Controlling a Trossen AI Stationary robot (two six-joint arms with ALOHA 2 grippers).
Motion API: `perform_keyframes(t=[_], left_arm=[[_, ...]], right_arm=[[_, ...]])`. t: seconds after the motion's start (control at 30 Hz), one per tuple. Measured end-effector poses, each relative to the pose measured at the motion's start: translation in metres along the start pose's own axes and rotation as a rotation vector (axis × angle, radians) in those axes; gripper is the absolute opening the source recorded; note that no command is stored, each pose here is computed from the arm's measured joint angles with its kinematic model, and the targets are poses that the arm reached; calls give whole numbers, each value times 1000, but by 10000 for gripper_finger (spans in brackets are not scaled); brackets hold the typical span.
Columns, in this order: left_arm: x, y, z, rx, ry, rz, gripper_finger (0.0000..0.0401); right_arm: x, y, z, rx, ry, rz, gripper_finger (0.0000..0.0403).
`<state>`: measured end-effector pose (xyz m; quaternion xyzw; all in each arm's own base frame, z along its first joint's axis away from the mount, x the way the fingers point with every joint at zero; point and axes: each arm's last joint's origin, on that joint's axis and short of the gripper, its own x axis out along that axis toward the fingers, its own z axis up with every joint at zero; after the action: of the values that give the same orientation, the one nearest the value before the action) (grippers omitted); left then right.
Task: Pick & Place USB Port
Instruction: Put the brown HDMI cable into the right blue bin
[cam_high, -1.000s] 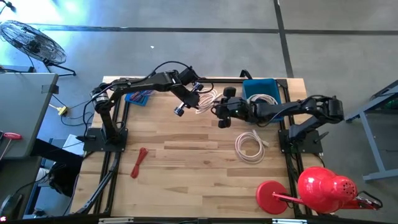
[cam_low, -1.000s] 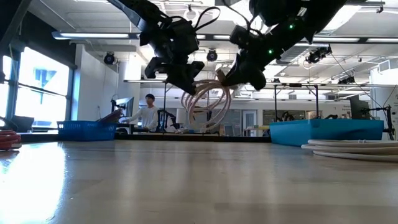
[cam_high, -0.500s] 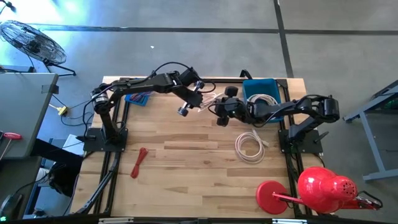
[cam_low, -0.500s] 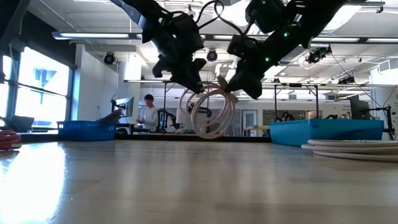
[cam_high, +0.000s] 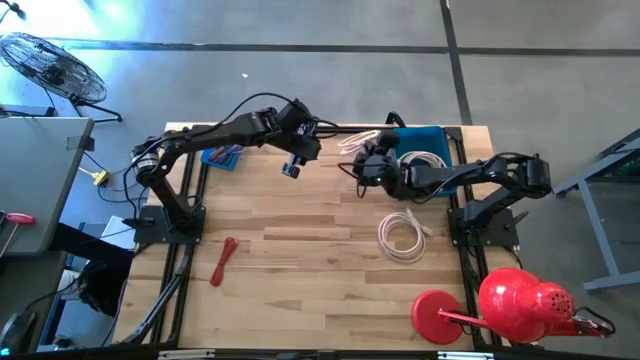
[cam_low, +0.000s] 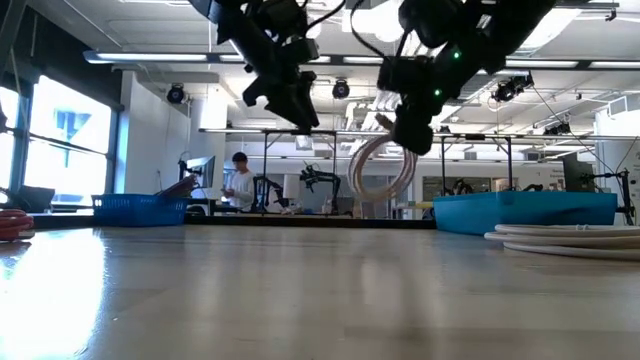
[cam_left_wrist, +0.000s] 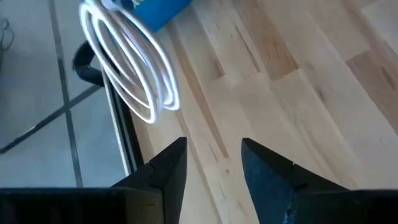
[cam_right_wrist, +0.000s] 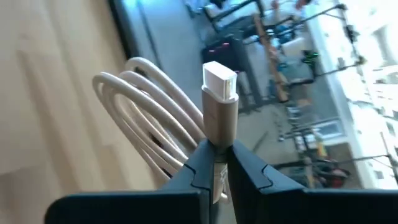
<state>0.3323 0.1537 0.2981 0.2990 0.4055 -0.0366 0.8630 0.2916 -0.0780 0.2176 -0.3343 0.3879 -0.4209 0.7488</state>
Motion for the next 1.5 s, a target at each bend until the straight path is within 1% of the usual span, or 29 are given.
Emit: perform_keyframes(t=[0.07, 0.17, 0.3, 0.37, 0.47, 0.63, 0.8, 0.9, 1.0, 1.13, 1.27, 1.5], left_arm=[[-1, 0, 0, 0, -1, 2, 146], [-1, -2, -2, -6, 18, -22, 147], [-1, -5, -4, -11, 43, -49, 147], [-1, -6, -5, -17, 50, -56, 147], [-1, -7, -6, -34, 58, -65, 147], [-1, -10, -8, -42, 82, -93, 147], [-1, -11, -9, -65, 93, -106, 147], [-1, -12, -10, -72, 101, -116, 147], [-1, -12, -10, -72, 101, -117, 147], [-1, -12, -10, -79, 101, -117, 147], [-1, -12, -10, -80, 101, -117, 147], [-1, -12, -10, -91, 103, -120, 147]], right_arm=[[-5, -10, 0, -19, 21, -59, 16], [-14, -28, -2, -23, 70, -156, 16], [-29, -49, -9, 7, 140, -255, 16], [-35, -57, -15, 33, 168, -282, 16], [-41, -64, -27, 67, 198, -279, 16], [-42, -71, -53, 132, 291, -250, 16], [-38, -76, -79, 229, 411, -172, 16], [-35, -78, -89, 268, 476, -150, 16], [-34, -79, -94, 300, 505, -136, 16], [-33, -79, -94, 315, 507, -114, 16], [-32, -81, -95, 300, 516, -136, 16], [-19, -86, -102, 324, 536, -135, 15]])
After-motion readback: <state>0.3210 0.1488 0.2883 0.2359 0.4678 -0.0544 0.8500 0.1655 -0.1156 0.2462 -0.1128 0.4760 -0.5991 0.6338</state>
